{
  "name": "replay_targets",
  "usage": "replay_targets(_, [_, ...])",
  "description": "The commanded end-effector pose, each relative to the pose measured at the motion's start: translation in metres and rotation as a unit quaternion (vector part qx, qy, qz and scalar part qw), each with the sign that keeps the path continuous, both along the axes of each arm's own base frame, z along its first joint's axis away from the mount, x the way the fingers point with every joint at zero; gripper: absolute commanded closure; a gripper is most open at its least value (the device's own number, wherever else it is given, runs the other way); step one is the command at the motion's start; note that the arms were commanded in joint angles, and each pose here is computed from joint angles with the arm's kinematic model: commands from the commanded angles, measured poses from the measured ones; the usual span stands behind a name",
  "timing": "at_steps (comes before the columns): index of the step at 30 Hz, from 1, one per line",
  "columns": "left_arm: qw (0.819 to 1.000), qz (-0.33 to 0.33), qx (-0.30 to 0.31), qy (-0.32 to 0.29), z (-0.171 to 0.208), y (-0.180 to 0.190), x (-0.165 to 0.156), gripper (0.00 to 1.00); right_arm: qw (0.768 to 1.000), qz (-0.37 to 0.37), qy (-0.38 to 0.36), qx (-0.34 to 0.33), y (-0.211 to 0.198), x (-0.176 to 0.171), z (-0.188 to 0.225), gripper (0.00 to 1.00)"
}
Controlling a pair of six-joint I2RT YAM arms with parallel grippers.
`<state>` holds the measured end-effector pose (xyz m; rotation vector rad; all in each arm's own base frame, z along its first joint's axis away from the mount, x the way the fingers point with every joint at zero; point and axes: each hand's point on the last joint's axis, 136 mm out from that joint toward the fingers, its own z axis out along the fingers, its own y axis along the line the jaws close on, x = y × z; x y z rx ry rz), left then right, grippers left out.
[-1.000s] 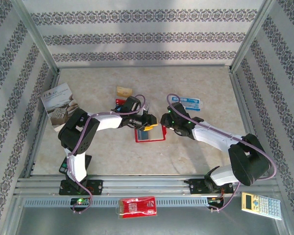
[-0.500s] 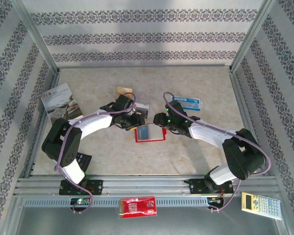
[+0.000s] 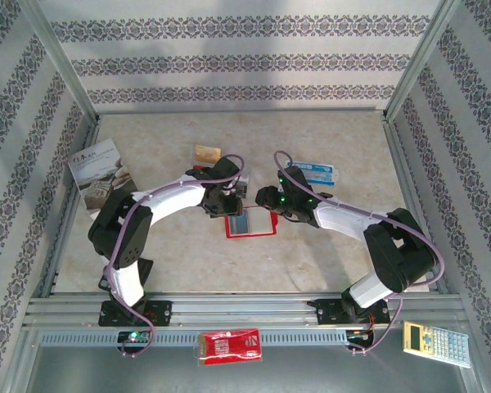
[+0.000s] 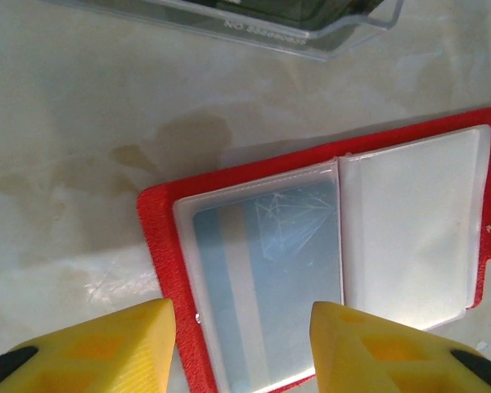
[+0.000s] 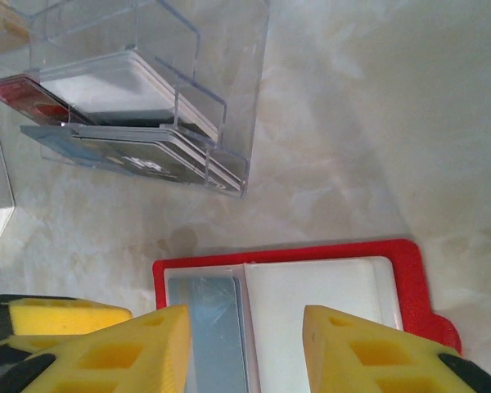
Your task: Take the credit cards out of the card holder
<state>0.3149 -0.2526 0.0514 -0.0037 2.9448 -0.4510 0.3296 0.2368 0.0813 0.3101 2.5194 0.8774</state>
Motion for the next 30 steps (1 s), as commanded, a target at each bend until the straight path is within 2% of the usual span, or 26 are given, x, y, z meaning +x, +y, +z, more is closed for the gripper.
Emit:
replay_targets(1, [0.999, -0.019, 0.038, 0.016, -0.007, 0.004, -0.009, 0.55, 1.000, 0.000, 0.004, 0.009, 0.000, 0.002, -0.002, 0.59])
replay_targets(5, [0.999, -0.026, 0.039, 0.025, -0.014, -0.001, -0.009, 0.60, 1.000, 0.001, 0.007, 0.009, -0.001, 0.003, -0.005, 0.60])
replay_targets(14, [0.996, -0.043, 0.053, 0.049, -0.026, -0.002, -0.017, 0.61, 1.000, 0.004, 0.009, 0.013, 0.001, 0.003, -0.006, 0.61])
replay_targets(18, [0.996, -0.049, 0.055, 0.055, -0.032, -0.002, -0.019, 0.67, 1.000, 0.015, 0.010, 0.019, 0.005, 0.001, -0.005, 0.66])
replay_targets(30, [0.992, -0.052, 0.088, 0.073, -0.056, 0.011, -0.027, 0.74, 0.998, 0.049, 0.027, 0.031, 0.014, -0.014, -0.012, 0.76])
